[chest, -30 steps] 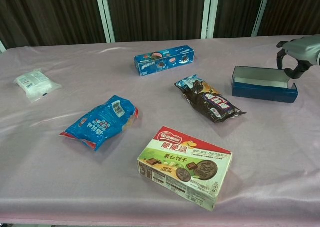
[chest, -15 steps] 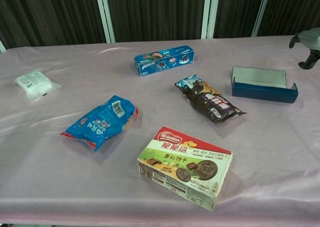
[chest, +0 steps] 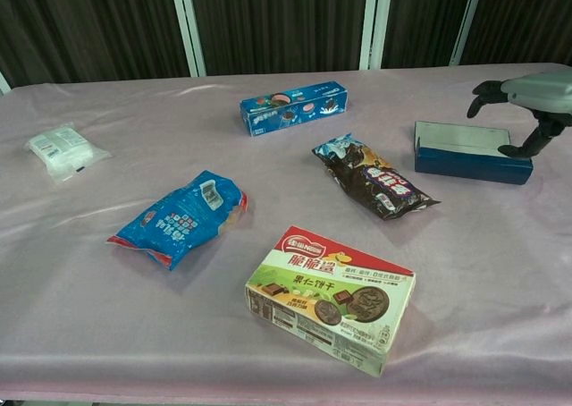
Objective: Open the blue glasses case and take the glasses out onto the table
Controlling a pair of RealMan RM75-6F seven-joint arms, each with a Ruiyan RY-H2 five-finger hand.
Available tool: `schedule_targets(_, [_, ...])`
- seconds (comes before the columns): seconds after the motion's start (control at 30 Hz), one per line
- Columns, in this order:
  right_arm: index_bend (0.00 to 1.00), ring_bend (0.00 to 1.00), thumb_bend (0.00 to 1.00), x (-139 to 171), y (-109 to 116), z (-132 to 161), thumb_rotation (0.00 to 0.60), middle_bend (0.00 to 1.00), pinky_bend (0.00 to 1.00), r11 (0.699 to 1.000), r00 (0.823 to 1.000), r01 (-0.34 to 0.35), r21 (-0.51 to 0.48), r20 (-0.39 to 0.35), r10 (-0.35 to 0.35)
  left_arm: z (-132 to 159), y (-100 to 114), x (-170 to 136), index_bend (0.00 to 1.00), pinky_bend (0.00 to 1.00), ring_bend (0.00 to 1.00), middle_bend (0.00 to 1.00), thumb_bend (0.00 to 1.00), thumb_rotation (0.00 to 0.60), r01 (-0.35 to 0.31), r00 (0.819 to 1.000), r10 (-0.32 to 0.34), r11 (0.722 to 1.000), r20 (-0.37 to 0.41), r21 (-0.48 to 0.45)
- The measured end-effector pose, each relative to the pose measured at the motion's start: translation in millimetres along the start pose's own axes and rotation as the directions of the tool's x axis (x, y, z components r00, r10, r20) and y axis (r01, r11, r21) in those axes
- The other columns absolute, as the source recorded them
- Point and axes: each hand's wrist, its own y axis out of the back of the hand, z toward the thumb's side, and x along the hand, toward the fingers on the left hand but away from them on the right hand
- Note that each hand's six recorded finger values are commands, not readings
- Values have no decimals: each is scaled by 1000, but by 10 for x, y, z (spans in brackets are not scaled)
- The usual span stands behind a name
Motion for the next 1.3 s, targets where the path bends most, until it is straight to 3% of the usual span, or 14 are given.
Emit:
schedule_targets(0.2, [355, 0, 530, -28, -114, 243, 600, 0, 0, 998, 1000, -15, 53, -26, 16, -32, 28, -21, 0, 0, 0, 0, 400, 600, -9, 1000, 9, 1000, -4, -9])
schedule_targets(0.43, [356, 0, 530, -151, -157, 332, 600, 0, 0, 999, 999, -38, 39, 8, 38, -57, 52, -34, 0, 0, 0, 0, 400, 600, -15, 1000, 15, 1000, -7, -16])
schedule_targets(0.73, [360, 0, 530, -222, -165, 512, 600, 0, 0, 998, 999, -51, 46, -7, 52, -57, 55, -32, 0, 0, 0, 0, 407, 600, -16, 1000, 16, 1000, -5, -18])
schedule_targets(1.17, [370, 0, 530, 6, -261, 639, 600, 0, 0, 991, 994, -76, 107, -76, 84, -58, 60, -32, 0, 0, 0, 0, 447, 600, -24, 1000, 24, 1000, -12, -17])
schedule_targets(1.3, [372, 0, 531, 160, -324, 644, 600, 0, 0, 981, 989, -67, 184, -118, 90, -50, 50, -29, 0, 0, 0, 0, 446, 600, -18, 1000, 18, 1000, -10, -19])
